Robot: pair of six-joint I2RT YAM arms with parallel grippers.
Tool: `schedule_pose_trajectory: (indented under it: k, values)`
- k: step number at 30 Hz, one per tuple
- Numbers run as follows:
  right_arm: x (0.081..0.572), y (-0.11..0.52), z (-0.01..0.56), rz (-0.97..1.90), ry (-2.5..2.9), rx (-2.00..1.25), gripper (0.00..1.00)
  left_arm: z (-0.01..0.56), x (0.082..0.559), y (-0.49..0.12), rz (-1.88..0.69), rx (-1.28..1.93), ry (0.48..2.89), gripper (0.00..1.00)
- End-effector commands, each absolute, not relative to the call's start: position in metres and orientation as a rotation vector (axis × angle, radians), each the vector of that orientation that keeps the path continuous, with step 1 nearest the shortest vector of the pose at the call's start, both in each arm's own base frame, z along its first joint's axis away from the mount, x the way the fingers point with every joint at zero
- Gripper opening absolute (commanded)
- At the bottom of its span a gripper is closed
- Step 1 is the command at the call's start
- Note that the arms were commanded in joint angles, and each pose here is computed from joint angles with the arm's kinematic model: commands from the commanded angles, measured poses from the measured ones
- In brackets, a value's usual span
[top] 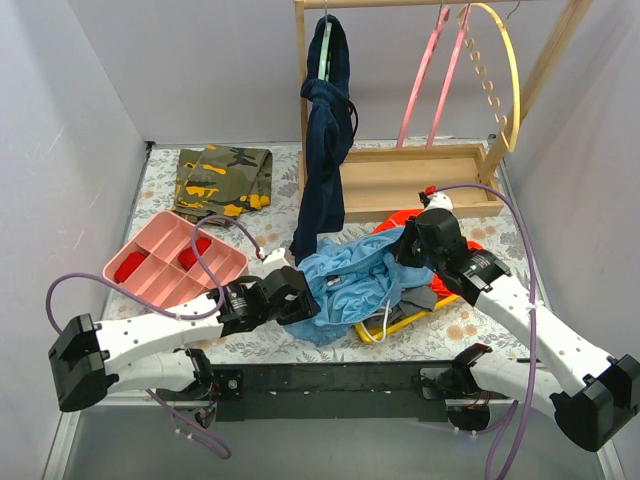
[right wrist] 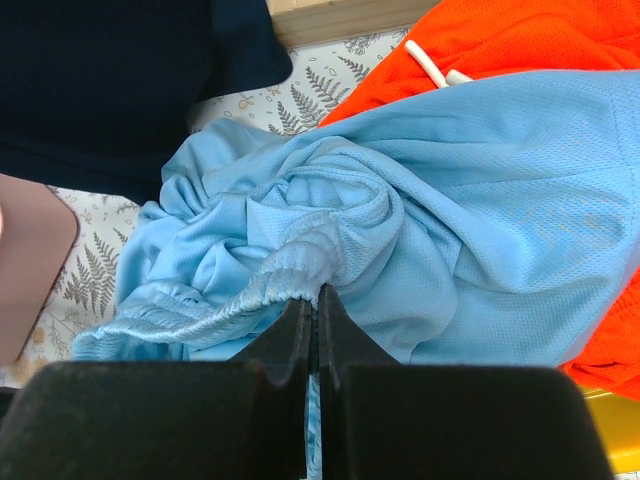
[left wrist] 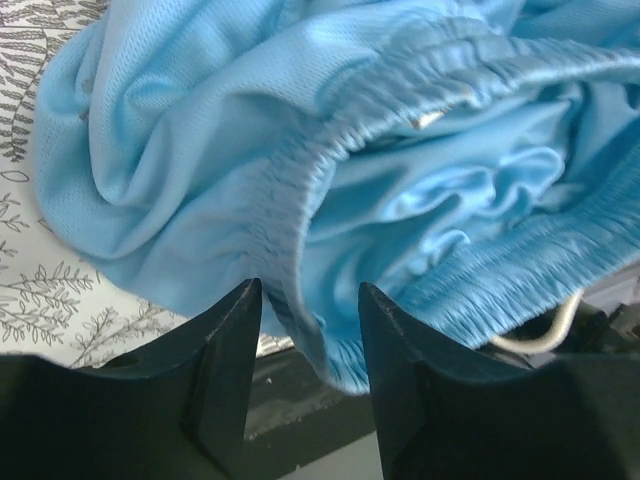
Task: Place the shorts on the hanger
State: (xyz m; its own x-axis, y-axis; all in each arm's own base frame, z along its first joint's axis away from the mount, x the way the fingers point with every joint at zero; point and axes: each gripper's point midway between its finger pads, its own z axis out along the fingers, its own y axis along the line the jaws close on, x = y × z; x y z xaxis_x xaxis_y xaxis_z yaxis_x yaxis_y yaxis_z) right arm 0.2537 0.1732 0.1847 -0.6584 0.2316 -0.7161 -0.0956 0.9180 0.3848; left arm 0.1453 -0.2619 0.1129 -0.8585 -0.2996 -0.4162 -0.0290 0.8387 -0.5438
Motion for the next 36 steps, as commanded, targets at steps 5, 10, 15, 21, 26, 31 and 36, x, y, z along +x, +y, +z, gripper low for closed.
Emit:
schedule_pose_trajectory:
  k: [5,10,15,21,26,31,36]
  values:
    - [0.26,0.161,0.195,0.427,2.179,0.12,0.01,0.12,0.181,-0.241,-0.561,-0.317,2.347,0.09]
    - [0.25,0.151,0.181,0.38,2.203,0.051,0.34,0.154,0.201,-0.212,-0.476,-0.303,2.242,0.0]
    - [0.248,0.157,0.166,0.365,2.257,-0.024,0.47,0.179,0.213,-0.206,-0.47,-0.229,2.187,0.0]
    - [0.257,0.165,0.166,0.327,2.289,-0.121,0.37,0.196,0.219,-0.212,-0.481,-0.173,2.16,0.0]
    - [0.254,0.164,0.194,0.318,2.261,-0.127,0.01,0.249,0.238,-0.198,-0.441,-0.133,2.064,0.0]
    - [0.253,0.161,0.319,0.445,2.012,-0.075,0.01,0.382,0.253,-0.178,-0.478,-0.059,1.813,0.0]
    - [0.236,0.17,0.414,0.635,1.824,-0.108,0.01,0.483,0.247,-0.176,-0.558,0.004,1.628,0.0]
